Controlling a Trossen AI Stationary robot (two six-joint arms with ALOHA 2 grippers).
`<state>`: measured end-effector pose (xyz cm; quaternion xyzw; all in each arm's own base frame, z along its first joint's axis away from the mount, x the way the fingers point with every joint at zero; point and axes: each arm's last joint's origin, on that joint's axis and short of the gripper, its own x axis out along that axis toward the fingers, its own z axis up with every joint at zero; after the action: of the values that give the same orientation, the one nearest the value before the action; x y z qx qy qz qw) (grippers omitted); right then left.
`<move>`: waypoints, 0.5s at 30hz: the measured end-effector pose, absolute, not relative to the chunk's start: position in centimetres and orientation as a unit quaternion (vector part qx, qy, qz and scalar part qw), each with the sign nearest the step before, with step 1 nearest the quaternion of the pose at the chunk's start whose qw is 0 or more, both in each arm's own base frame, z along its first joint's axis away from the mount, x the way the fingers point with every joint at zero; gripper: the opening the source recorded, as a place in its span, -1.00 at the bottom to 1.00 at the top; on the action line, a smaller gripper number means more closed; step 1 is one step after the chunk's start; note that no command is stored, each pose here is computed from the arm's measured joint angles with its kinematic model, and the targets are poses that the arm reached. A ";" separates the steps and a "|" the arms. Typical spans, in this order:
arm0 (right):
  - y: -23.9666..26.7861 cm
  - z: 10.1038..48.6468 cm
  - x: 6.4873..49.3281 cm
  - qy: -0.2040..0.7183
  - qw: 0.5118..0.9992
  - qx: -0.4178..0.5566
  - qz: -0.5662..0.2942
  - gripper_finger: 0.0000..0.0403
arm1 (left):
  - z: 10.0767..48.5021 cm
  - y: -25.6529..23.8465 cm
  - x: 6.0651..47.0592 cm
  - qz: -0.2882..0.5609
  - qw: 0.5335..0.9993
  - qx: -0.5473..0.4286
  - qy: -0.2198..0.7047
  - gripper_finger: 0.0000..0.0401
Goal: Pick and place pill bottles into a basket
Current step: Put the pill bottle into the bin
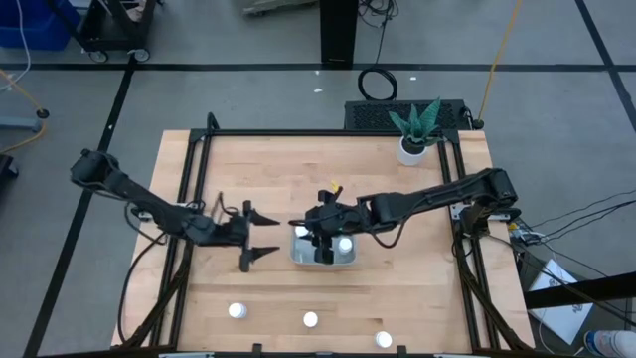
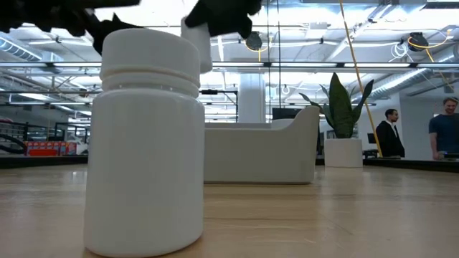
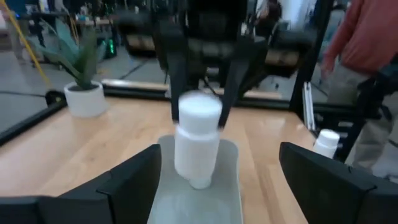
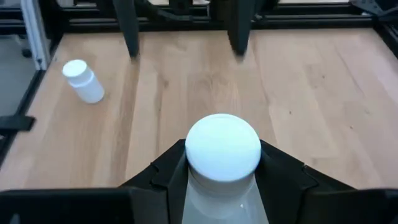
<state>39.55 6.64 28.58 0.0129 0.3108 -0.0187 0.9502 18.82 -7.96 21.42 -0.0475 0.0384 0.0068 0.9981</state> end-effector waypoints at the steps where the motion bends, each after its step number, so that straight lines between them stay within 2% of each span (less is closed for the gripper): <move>1: 6.6 28.1 39.4 0.307 0.951 0.012 -0.025 -0.29 | 21.5 -7.8 18.3 0.010 0.998 -0.049 0.031 0.63; 7: 6.4 26.2 38.4 0.246 0.968 0.032 -0.026 -0.29 | 21.2 -6.7 15.6 0.038 0.998 -0.056 0.001 0.65; 15: 5.8 23.0 37.5 0.234 0.969 0.066 -0.047 -0.29 | 20.4 -5.7 13.8 0.039 0.997 -0.063 -0.020 0.64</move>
<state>37.52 5.83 22.99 0.0664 0.2345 -0.0473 0.9687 13.78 -5.72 20.43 -0.0629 -0.0205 0.0393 0.9970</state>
